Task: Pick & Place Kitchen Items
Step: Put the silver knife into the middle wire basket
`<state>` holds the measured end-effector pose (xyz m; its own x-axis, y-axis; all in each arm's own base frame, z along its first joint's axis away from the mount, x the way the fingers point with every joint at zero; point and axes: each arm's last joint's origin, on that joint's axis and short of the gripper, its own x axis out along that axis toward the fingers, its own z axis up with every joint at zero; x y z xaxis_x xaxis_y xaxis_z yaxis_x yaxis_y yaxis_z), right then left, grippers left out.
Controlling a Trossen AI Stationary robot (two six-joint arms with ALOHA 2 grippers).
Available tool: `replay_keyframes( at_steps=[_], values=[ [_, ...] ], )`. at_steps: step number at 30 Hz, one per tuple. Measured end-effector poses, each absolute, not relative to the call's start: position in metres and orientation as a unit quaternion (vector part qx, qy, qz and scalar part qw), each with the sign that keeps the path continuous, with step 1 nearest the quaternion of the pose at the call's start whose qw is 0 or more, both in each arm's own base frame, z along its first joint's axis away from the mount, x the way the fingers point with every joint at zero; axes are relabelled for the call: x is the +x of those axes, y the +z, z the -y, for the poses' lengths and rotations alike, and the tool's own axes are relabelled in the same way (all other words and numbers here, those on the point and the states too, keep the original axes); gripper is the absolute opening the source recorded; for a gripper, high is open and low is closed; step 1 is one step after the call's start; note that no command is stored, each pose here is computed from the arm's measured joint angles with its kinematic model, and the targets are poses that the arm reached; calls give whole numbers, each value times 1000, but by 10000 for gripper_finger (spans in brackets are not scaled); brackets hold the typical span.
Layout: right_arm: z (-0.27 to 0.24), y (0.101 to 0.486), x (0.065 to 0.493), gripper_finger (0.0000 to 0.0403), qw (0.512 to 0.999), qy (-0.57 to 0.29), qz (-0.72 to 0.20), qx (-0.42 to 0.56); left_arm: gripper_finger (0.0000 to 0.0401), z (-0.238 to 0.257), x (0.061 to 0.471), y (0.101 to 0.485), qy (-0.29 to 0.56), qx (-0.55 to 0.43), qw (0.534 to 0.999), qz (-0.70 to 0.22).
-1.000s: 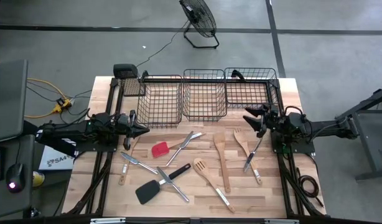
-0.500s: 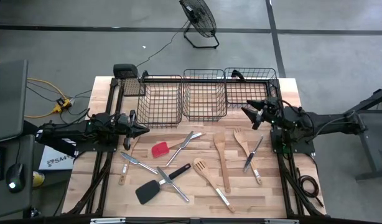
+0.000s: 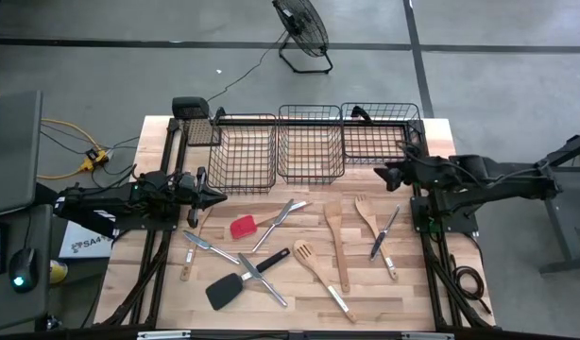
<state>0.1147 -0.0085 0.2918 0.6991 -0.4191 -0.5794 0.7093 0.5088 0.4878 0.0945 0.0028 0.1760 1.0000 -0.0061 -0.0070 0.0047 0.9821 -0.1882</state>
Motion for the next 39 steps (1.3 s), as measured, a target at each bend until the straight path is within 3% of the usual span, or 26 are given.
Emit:
replay_keyframes(
  at_steps=[10, 18, 39],
  values=[
    [-2, 272, 135, 263, 864, -169, -408, 242, 0, -3, 95, 176, -3, -95, 996, -4],
    [-8, 247, 143, 263, 804, -19, -582, 120, 0, -3, 94, 176, -2, -95, 996, -4],
    [-18, 194, 181, 263, 674, 148, -722, -50, 0, -3, 94, 176, -3, -95, 996, -4]
  ],
)
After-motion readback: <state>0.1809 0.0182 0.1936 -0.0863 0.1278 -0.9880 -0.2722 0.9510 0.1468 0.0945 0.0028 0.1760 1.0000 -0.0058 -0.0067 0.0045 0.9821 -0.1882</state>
